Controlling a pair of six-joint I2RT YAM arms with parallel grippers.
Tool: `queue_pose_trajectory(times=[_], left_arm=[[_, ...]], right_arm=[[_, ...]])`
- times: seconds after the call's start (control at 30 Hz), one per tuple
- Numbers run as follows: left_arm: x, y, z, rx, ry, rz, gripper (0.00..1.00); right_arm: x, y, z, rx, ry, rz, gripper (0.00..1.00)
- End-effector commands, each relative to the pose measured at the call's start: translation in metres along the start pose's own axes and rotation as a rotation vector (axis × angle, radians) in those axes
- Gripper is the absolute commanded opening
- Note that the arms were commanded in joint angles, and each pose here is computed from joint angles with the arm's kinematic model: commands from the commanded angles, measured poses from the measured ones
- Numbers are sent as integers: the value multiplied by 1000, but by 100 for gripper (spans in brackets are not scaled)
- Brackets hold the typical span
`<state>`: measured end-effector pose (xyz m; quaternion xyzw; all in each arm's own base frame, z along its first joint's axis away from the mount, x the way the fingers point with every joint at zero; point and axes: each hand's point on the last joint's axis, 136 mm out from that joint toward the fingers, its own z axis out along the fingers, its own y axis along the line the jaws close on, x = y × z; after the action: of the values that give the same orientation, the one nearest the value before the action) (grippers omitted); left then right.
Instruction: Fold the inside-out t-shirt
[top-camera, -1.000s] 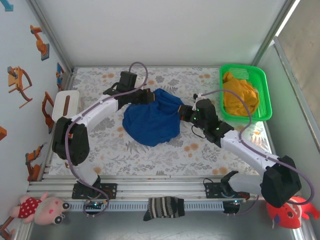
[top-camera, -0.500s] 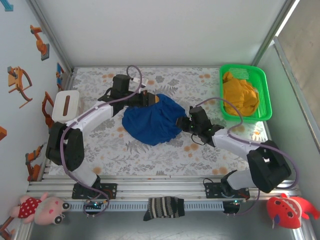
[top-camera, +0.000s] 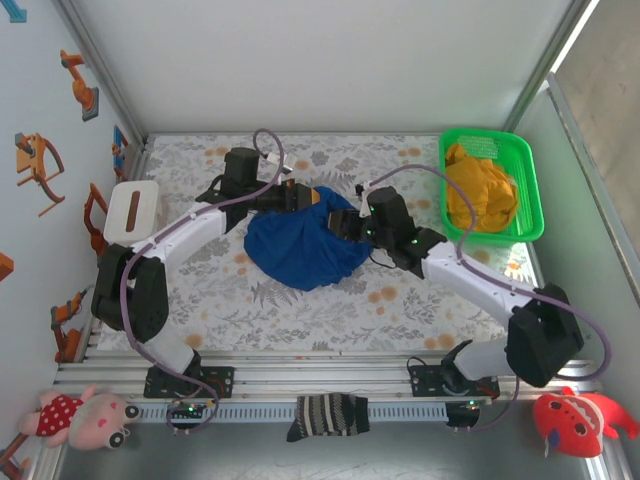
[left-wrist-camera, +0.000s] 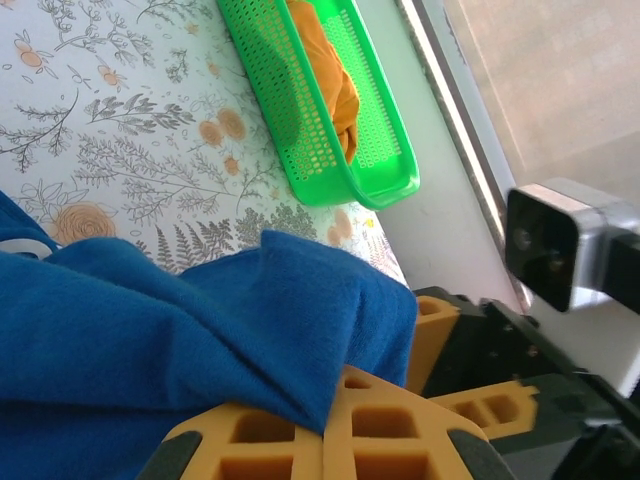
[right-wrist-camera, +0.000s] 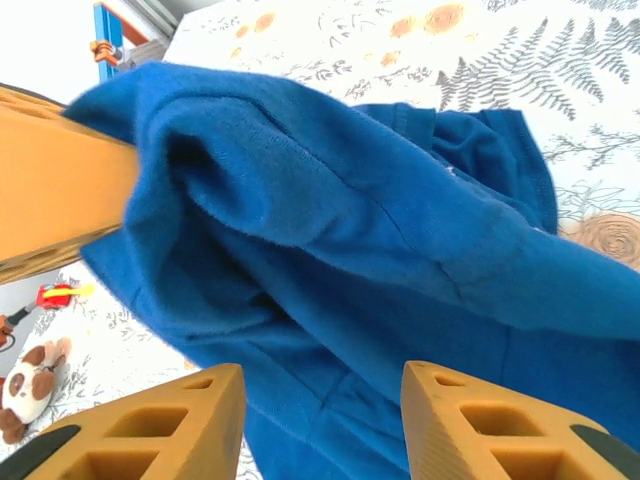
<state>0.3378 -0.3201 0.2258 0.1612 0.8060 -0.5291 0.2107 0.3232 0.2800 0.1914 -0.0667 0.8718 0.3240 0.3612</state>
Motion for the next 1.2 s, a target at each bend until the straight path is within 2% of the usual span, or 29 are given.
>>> queue_pose_trajectory(times=[0.0,0.07,0.1,0.2,0.33,0.5,0.53,0.6,0.63,0.7,0.8,0.87,0.97,1.1,1.17], left_arm=[[-9,-20,-8,45,-26,34,0],[-10,-22,-9,48,-30,35,0],[-10,-23,-9,48,-30,33,0],[-9,-25,-12,46,-28,34,0],[-12,-3,-17,-25,-42,-8,0],[-37,55,-30,-123,-102,-107,2],[-44,64,-32,-126,-110,-123,8],[-63,82,-35,-139,-132,-145,29],[-71,88,-37,-142,-140,-153,35],[-88,90,-42,-127,-162,-156,41],[-95,76,-52,-120,-182,-141,47],[-87,63,-57,-120,-198,-131,48],[-53,46,-58,-163,-220,-115,51],[10,33,-41,-318,-210,-19,56],[30,28,-33,-401,-206,55,59]], right_arm=[[1,0,21,2,30,-31,43],[2,0,33,5,48,-29,39],[2,-3,39,19,52,-29,34],[-1,-12,46,54,49,-34,0],[-12,-2,26,20,24,-51,0],[-28,34,-31,-119,-26,-78,0],[-32,39,-42,-142,-46,-80,0],[-44,47,-62,-174,-95,-70,0],[-49,49,-68,-190,-108,-58,0],[-57,53,-74,-225,-126,-36,0],[-64,52,-73,-231,-138,-27,0],[-66,53,-68,-249,-143,-9,0],[-66,51,-61,-267,-144,23,0],[-62,46,-52,-264,-131,47,0],[-61,45,-49,-265,-126,56,0]])
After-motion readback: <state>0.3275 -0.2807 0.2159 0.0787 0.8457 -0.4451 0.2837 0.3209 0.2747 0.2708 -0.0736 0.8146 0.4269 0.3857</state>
